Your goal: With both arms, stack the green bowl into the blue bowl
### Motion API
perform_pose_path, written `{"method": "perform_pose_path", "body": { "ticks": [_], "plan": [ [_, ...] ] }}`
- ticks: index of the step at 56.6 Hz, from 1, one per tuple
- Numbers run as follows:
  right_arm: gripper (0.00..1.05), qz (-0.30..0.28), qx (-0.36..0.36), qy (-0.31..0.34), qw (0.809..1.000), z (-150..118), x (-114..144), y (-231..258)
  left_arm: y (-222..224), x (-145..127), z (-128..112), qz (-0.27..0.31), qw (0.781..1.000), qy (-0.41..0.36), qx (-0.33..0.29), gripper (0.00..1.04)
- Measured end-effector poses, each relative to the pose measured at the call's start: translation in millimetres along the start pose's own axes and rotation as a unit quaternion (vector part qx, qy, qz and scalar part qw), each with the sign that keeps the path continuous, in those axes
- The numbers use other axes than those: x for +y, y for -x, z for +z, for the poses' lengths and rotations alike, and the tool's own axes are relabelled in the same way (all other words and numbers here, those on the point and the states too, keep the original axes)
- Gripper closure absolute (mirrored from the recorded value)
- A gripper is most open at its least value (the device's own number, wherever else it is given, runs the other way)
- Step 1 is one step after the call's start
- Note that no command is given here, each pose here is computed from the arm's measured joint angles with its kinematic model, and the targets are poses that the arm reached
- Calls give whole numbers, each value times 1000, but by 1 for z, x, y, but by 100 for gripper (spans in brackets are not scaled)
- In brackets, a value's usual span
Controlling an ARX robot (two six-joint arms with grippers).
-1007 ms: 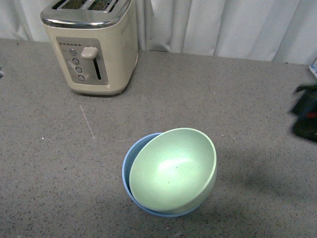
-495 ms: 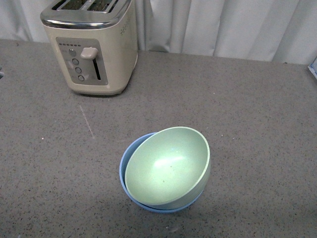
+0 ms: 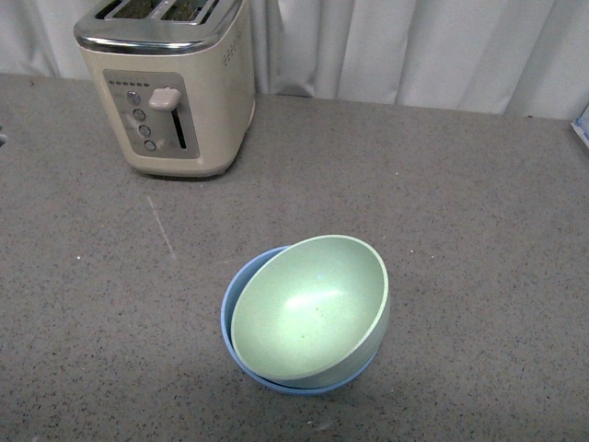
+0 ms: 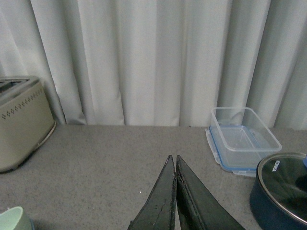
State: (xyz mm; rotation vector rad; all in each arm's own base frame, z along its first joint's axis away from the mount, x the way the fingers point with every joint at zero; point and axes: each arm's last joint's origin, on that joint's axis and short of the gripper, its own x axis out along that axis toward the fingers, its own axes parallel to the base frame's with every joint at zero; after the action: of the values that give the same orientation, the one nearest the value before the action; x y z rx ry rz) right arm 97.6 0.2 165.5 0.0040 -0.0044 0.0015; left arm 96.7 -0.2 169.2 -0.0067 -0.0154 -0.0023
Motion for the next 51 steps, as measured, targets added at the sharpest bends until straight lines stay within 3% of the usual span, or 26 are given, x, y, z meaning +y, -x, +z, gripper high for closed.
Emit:
{"method": "perform_pose_path", "body": {
  "ticks": [10,21,36,51],
  "plan": [
    [103,1,1,1,1000,0,0,0,0,0,0,0,1000,0,0,6],
    [54,1,2,1,1000,0,0,0,0,0,0,0,1000,0,0,6],
    [9,1,1,0,1000,0,0,0,0,0,0,0,1000,0,0,6],
    [9,1,1,0,1000,0,0,0,0,0,0,0,1000,0,0,6]
  ]
}}
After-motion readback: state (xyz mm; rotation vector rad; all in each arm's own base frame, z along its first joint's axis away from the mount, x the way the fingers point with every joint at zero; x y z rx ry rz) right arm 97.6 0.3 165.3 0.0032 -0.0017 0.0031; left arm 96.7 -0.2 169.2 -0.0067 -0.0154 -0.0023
